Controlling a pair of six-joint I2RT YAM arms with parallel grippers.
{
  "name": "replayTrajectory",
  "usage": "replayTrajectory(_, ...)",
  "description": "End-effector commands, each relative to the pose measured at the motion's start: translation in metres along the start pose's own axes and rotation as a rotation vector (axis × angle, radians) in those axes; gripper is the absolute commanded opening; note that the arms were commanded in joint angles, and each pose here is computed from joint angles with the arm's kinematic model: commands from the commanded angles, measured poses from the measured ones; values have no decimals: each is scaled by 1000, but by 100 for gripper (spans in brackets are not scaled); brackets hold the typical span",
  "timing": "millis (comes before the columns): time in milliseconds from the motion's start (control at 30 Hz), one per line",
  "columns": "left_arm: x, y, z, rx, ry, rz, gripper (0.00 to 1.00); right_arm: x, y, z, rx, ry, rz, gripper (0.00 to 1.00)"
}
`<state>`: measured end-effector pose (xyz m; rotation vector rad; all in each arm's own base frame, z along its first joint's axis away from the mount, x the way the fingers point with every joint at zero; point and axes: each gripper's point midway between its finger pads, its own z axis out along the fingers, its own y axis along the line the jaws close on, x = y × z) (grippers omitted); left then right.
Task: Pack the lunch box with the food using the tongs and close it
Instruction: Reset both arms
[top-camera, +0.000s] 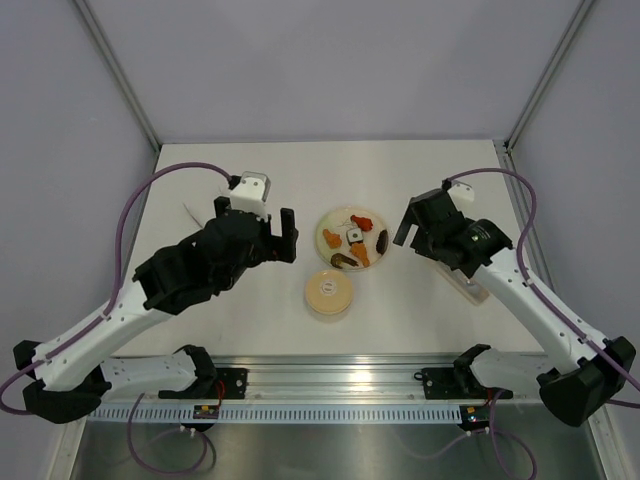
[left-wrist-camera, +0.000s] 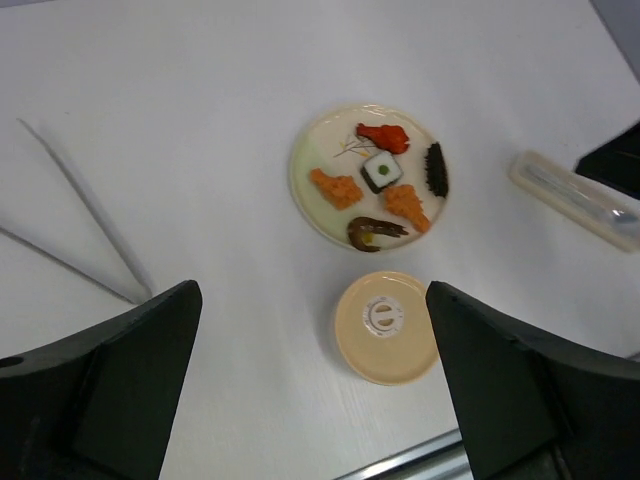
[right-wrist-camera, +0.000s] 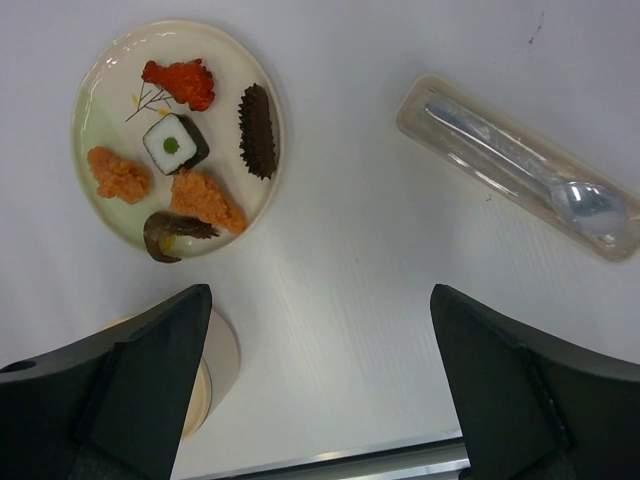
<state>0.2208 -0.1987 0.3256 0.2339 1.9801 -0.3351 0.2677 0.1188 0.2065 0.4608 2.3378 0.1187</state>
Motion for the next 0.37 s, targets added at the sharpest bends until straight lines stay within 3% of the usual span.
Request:
replayTrajectory(0,-16,23,4,-114,-109,-57,99,-12,-18,-7,42,-103,19,99)
replayTrajectory(333,-9,23,12,-136,-49,-10,99,-9,-29,-9,50,-129,26,99)
